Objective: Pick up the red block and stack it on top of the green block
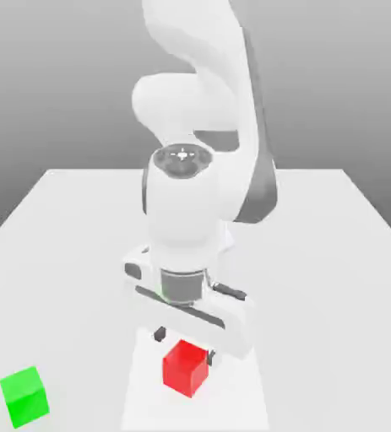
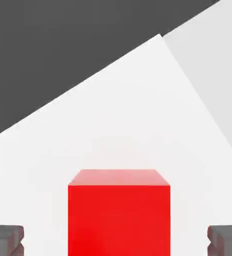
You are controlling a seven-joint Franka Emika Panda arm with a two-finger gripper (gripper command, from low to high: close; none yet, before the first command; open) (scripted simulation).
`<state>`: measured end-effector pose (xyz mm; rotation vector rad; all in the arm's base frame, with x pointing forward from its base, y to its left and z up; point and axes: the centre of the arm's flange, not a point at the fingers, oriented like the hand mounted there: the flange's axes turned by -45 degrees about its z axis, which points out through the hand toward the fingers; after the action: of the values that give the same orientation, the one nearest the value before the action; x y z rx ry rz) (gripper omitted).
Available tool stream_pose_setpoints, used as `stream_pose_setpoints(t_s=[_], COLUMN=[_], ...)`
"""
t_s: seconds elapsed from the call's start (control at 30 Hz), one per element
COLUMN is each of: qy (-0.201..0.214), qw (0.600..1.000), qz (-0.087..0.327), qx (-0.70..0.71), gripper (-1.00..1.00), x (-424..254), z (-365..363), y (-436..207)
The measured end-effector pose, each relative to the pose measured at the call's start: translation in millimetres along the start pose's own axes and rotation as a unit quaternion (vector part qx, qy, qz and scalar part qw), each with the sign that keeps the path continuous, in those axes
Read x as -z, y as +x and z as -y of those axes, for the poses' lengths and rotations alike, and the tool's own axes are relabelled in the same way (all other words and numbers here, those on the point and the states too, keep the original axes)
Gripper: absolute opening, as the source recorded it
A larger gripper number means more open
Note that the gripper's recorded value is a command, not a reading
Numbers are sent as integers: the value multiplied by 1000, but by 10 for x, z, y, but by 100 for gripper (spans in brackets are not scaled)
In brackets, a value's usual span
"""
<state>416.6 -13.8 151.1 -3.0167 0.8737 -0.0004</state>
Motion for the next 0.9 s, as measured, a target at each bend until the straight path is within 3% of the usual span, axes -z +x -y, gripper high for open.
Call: stream_pose_setpoints(t_s=[0.23,0.43,0.73,0.87,0.9], qy=[0,0,1,0,0], qw=[1000,1000,989,986,986], qz=[-1,-1,0,0,0], qx=[0,-3,-150,-164,-165], gripper=[-100,-100,-100,-100,100], x=[-26,534,884,430,346], z=[1,-22,-1528,-1721,-1729], y=[-2,30,1433,1541,1540])
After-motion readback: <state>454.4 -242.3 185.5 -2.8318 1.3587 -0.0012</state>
